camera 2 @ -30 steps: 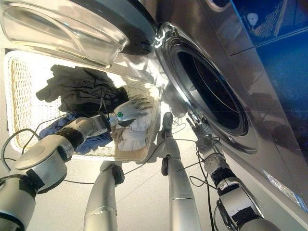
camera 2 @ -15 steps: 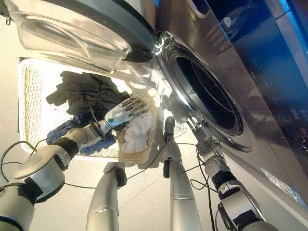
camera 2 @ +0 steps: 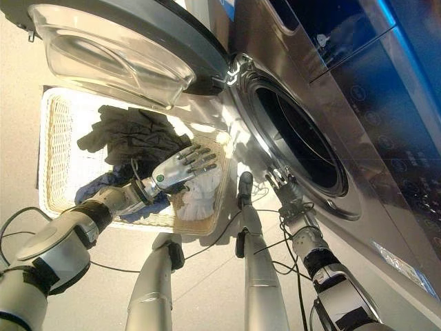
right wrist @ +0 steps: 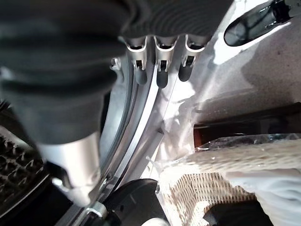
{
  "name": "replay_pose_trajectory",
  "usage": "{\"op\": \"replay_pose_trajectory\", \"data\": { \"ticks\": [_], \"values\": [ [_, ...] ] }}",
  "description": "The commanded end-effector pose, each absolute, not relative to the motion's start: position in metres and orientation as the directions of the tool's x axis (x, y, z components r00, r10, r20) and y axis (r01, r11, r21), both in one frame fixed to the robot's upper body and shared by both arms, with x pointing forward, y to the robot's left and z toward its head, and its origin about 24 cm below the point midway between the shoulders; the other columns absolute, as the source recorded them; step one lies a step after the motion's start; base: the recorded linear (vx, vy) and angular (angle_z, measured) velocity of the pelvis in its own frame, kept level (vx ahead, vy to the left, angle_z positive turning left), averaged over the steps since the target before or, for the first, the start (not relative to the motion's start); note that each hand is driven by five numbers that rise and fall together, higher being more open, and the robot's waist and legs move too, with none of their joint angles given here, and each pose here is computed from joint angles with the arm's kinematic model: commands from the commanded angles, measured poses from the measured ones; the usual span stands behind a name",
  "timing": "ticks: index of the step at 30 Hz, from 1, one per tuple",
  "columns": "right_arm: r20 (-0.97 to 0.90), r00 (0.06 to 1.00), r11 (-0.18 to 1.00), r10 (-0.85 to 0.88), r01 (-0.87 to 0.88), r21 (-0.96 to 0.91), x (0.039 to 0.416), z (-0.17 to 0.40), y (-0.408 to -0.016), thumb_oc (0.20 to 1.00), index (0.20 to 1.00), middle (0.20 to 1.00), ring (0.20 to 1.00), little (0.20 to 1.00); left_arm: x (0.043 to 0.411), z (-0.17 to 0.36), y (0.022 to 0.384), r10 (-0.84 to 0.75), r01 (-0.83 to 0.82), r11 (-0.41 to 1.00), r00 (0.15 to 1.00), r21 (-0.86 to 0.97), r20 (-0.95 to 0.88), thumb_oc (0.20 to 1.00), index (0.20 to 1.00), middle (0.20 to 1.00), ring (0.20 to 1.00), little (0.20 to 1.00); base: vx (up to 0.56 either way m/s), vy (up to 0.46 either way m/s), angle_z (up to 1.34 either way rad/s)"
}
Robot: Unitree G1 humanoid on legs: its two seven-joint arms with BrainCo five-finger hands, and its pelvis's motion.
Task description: Put the clothes into the washing machine.
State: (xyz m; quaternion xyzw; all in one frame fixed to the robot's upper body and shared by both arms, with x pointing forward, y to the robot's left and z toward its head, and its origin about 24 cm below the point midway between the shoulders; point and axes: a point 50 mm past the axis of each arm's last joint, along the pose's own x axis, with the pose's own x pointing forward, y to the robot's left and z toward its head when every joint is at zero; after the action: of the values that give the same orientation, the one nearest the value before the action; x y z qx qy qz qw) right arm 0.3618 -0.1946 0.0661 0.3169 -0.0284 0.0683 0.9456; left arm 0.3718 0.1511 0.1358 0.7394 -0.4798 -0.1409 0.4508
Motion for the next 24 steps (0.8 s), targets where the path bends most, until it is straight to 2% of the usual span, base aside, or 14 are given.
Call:
{"op": "replay_pose_trajectory", "data": {
  "ticks": [1,13,22,24],
  "values": [
    [0.117,0.984,0.809,0.131,-0.174,0.561,0.359,0.072,-0.202,1.000,1.000,1.000,1.000,1.000,0.370,0.130,0.141,-0.856,-0.530,-0.172,0.498,0.830,0.140,1.000,1.000,1.000,1.000,1.000,0.00,0.000,0.00],
    [0.135,0.982,0.803,0.130,-0.184,0.568,0.365,0.077,-0.203,1.000,1.000,1.000,1.000,1.000,0.380,0.128,0.137,-0.800,-0.438,-0.422,0.592,0.794,-0.098,1.000,1.000,1.000,1.000,1.000,0.00,0.000,0.00],
    [0.175,0.978,0.783,0.116,-0.198,0.590,0.368,0.081,-0.203,1.000,1.000,1.000,1.000,1.000,0.391,0.120,0.142,-0.639,-0.360,-0.701,0.700,0.616,-0.318,1.000,1.000,1.000,1.000,1.000,0.00,-0.017,0.01],
    [0.181,0.977,0.779,0.111,-0.199,0.594,0.369,0.082,-0.204,1.000,1.000,1.000,1.000,1.000,0.393,0.121,0.143,-0.621,-0.354,-0.720,0.713,0.598,-0.326,1.000,1.000,1.000,1.000,1.000,0.00,0.000,0.00]
  ]
}}
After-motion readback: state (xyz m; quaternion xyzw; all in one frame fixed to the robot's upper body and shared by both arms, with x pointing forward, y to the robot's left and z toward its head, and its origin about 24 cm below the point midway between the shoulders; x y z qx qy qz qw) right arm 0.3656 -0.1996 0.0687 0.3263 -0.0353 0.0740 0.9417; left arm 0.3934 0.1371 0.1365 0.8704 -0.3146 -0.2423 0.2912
